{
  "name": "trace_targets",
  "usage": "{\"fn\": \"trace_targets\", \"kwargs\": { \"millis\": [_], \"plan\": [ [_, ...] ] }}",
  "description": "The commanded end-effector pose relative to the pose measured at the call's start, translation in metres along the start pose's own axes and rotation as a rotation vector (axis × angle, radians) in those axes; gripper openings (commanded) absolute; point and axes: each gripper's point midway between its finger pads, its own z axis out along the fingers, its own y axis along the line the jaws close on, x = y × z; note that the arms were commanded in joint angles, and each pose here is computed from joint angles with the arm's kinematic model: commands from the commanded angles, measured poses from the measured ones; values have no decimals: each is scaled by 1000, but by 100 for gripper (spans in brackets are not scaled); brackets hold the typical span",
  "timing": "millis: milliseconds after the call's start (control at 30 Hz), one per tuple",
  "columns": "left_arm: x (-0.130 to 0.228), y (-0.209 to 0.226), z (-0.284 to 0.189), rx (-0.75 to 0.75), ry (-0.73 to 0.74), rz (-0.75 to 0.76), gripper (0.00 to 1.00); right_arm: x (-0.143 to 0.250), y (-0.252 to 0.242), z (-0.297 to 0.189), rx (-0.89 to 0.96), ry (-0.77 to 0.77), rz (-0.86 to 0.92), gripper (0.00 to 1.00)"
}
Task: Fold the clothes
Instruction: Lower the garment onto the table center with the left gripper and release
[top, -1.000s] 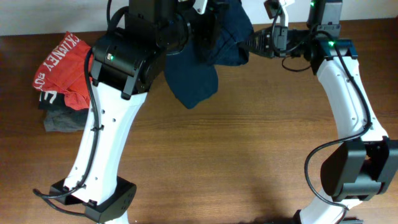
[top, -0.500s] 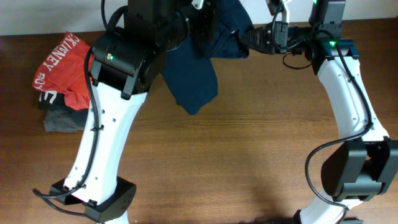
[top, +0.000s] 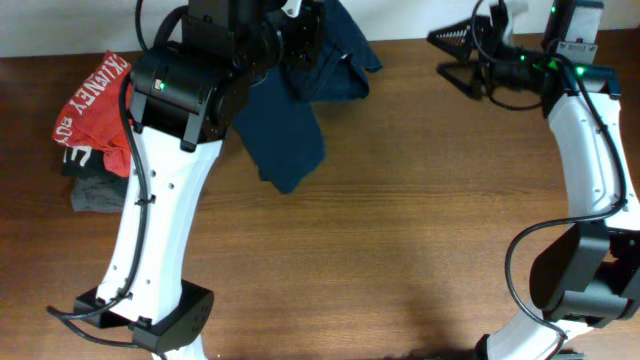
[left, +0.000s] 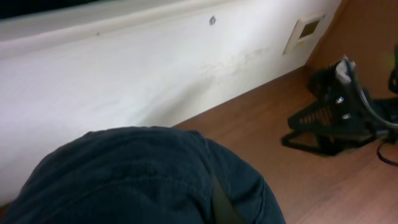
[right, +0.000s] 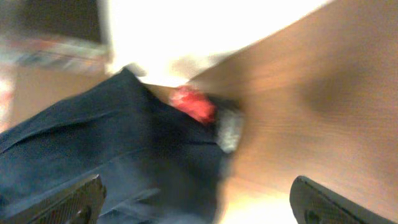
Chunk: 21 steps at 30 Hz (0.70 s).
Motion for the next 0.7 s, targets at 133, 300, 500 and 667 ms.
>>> {"fn": "trace_targets", "kwargs": {
  "millis": [133,300,500,667],
  "plan": [
    [-6,0,-24,-10,-14,-34,0,-21,-152,-104,1098,-243,-109,99],
    [32,2,-11,-20,134,-111,0,-1,-165,-138,1267,-191,-66,99],
    [90,1,24,-22,354,-129,0,31,-170,-146,1303,-70,-2,99],
    [97,-52,51,182,376,-159,0,44,-164,-129,1219,53,-67,99]
  ]
}}
